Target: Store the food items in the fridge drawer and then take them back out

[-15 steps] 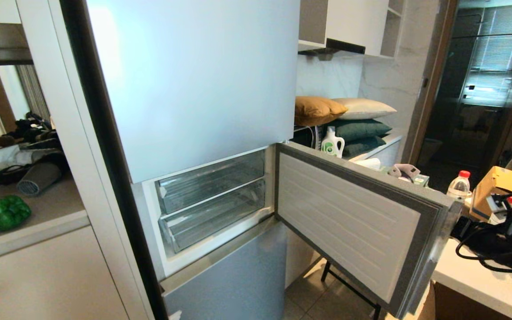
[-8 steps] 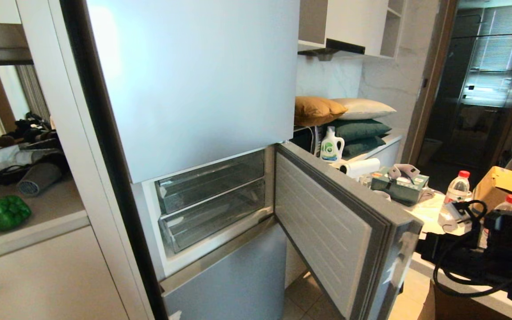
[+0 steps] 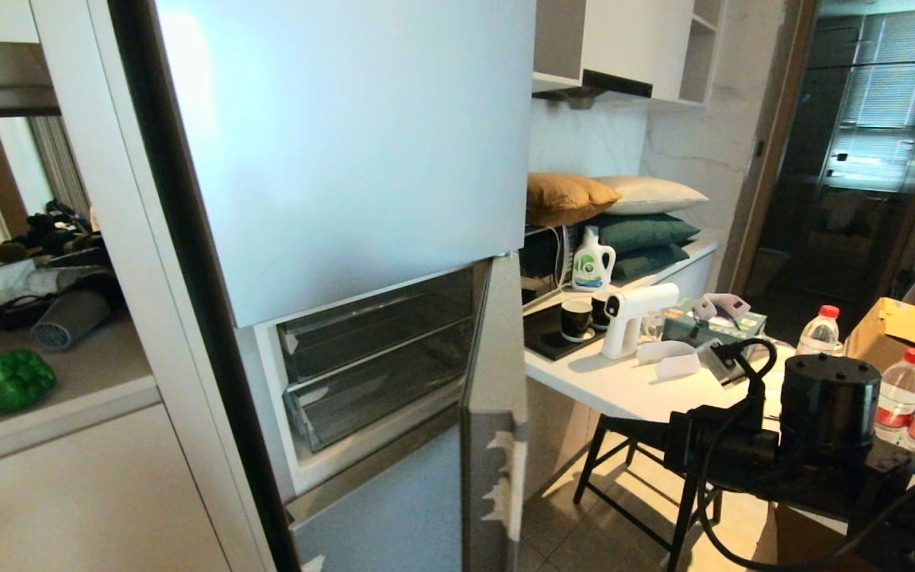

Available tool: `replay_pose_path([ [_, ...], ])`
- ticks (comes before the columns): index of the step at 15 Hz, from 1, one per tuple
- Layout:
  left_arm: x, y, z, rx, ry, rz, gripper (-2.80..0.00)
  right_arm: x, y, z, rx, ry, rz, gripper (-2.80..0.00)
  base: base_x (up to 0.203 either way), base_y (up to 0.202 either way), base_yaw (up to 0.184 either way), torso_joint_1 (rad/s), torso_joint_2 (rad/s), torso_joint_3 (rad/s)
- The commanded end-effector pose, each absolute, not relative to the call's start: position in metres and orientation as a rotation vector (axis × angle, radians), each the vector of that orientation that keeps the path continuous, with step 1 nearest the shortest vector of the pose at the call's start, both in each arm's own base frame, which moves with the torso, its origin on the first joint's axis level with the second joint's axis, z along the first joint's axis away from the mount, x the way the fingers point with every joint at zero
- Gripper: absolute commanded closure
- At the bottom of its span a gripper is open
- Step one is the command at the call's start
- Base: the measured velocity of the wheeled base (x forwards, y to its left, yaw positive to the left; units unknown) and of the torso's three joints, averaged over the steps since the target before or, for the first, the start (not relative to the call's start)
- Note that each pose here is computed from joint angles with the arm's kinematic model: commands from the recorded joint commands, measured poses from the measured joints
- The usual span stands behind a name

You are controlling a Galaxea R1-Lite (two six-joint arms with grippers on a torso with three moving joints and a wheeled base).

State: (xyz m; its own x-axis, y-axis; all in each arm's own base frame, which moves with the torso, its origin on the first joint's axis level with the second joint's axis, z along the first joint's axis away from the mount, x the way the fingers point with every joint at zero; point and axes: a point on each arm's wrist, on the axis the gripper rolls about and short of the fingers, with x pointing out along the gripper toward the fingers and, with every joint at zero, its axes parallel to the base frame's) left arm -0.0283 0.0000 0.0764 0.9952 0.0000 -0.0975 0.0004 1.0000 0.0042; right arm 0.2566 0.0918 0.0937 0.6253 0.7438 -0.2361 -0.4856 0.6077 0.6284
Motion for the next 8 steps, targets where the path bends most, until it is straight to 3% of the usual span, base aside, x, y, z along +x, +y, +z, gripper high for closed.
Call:
replay_pose_path([
  [1,-0.028,0.000,0.076,0.005,0.097,0.001,0.00,0.253,0.093,0.102,0.550,0.487,0.755,0.00,0.000,0.000,0.000,0.000,0.00,0.000],
  [8,-0.028,0.000,0.076,0.005,0.098,0.000,0.00,0.236,0.087,0.114,0.543,0.611,0.669,0.00,0.000,0.000,0.000,0.000,0.00,0.000],
])
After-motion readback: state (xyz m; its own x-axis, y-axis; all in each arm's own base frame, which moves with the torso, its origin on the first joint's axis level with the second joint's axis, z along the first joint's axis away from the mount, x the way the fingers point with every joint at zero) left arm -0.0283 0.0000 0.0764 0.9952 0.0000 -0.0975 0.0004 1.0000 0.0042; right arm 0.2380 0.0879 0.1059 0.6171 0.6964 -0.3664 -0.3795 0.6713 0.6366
